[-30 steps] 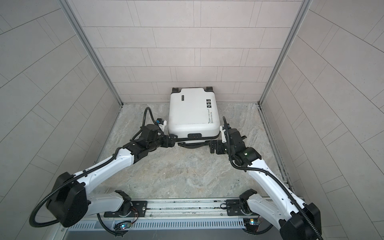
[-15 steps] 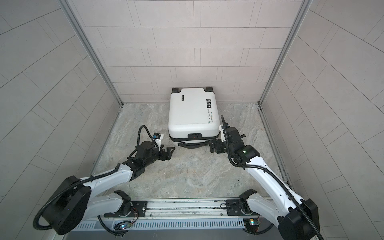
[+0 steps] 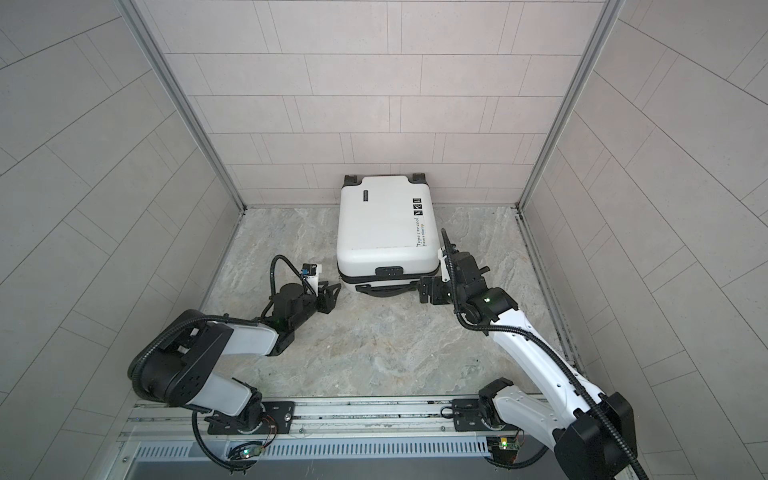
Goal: Pack the luggage
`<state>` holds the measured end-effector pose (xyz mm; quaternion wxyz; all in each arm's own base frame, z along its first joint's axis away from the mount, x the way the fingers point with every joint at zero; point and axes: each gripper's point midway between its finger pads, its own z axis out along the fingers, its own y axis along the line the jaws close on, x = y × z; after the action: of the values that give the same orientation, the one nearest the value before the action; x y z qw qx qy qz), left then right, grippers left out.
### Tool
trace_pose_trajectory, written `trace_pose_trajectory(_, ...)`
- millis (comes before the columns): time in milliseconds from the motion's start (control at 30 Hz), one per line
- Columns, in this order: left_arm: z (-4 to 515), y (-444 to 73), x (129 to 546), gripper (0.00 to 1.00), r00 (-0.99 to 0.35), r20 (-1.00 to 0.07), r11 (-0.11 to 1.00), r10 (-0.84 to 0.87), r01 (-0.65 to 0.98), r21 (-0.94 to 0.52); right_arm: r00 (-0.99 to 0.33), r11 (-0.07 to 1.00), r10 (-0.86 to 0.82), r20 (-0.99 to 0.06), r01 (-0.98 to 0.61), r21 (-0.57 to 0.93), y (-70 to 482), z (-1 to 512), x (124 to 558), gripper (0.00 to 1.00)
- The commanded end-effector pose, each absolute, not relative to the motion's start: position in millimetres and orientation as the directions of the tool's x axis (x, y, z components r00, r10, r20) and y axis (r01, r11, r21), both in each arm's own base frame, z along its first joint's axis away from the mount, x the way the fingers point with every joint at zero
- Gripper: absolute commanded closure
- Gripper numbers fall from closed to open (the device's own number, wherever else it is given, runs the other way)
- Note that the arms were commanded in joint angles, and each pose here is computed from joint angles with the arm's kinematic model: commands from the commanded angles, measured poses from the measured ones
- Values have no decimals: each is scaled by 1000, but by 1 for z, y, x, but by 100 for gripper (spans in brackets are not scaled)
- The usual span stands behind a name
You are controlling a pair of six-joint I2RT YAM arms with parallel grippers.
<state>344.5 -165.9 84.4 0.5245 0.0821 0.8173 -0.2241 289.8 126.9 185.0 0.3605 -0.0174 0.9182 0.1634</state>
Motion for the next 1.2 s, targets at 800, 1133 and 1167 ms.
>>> trace_pose_trajectory(800,98,-188,347,68,-375,-925,804,-60,531,-267,-773,944,74,-630,-150,295,133,180,296,3)
trace_pose_trajectory(1133,103,-188,352,72,-360,-931,803,-55,539,-256,-787,940,62,-614,-161,302,137,179,295,3)
trace_pose_trajectory(1167,103,-188,353,72,-359,-932,802,-55,540,-256,-788,940,61,-613,-162,302,137,178,295,3)
